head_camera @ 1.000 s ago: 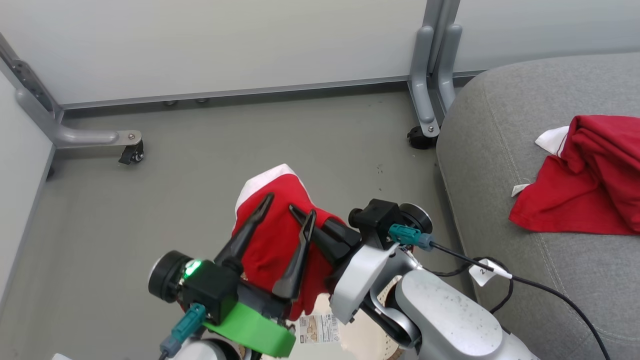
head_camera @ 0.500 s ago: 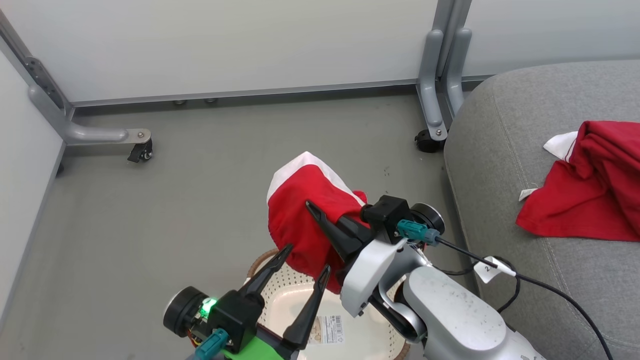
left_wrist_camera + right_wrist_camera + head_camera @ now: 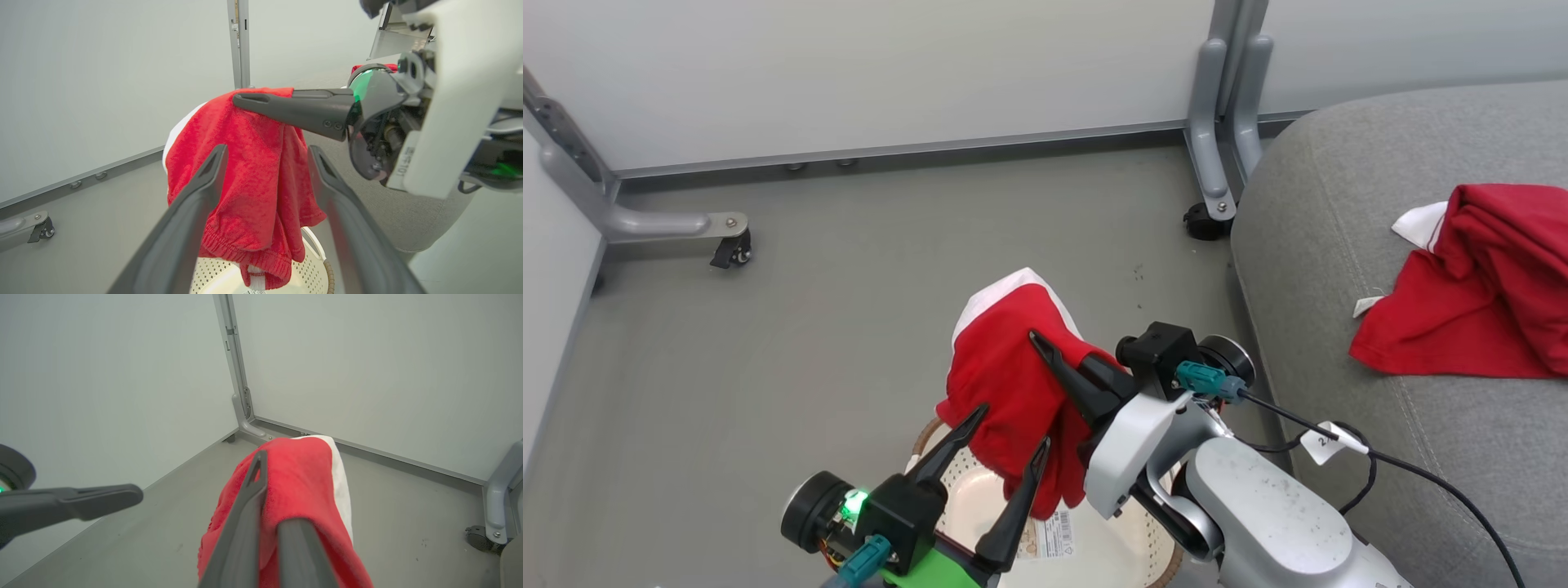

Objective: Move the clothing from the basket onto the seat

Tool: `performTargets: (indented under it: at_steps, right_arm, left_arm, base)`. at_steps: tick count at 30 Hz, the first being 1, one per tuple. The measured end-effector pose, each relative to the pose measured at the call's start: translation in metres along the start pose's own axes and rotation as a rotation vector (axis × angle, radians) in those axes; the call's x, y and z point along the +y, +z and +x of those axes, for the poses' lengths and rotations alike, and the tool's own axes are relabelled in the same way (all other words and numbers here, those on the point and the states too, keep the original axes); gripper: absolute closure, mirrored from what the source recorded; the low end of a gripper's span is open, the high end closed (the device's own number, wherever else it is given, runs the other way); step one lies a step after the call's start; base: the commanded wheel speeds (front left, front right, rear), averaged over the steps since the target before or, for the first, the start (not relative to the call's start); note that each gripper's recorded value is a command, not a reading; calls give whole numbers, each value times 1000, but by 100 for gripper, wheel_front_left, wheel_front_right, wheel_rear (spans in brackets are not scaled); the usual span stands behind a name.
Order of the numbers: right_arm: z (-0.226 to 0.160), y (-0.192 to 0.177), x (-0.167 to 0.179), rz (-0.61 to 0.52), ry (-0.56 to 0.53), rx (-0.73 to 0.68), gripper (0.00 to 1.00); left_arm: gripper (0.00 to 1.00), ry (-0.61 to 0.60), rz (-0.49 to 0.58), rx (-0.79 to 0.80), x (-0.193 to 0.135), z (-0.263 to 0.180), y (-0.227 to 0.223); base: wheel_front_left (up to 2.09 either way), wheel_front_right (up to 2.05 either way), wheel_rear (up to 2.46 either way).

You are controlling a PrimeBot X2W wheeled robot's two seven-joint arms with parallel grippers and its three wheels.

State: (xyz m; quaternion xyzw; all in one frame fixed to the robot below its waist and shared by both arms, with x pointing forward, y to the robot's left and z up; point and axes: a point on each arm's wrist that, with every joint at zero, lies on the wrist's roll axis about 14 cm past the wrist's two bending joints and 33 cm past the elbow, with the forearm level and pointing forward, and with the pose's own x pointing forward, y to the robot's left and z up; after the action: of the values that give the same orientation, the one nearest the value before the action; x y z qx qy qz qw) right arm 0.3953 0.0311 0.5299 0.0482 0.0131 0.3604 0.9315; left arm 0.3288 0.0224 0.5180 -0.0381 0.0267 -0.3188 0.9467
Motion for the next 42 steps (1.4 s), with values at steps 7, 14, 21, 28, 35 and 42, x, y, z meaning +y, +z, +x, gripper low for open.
performTargets:
  at_steps: [7, 14, 21, 28, 35, 42]
  right_arm:
    - [-11, 1, -19, -3, -61, -6, 100]
    - [-34, 6, -58, -16, -190, -25, 100]
    - [-73, 11, -105, -19, -366, -50, 100]
    - [-121, 12, -149, -39, -548, -58, 100]
    - [-177, 15, -188, -57, -746, -70, 100]
    - [-207, 29, -225, -110, -872, -88, 100]
  left_arm:
    - [0, -32, 4, 8, -4, 12, -3]
    - [0, -133, 15, 8, -22, 35, -3]
    - [0, -269, 30, 11, -48, 63, -3]
    - [0, -403, 26, 32, -76, 84, -11]
    - [0, -538, 13, 47, -106, 102, -19]
    - [0, -595, -12, 72, -112, 117, -34]
  base:
    - [0, 0, 0]
    - [0, 0, 0]
    - [0, 0, 0]
    - [0, 0, 0]
    - [0, 0, 0]
    - [0, 0, 0]
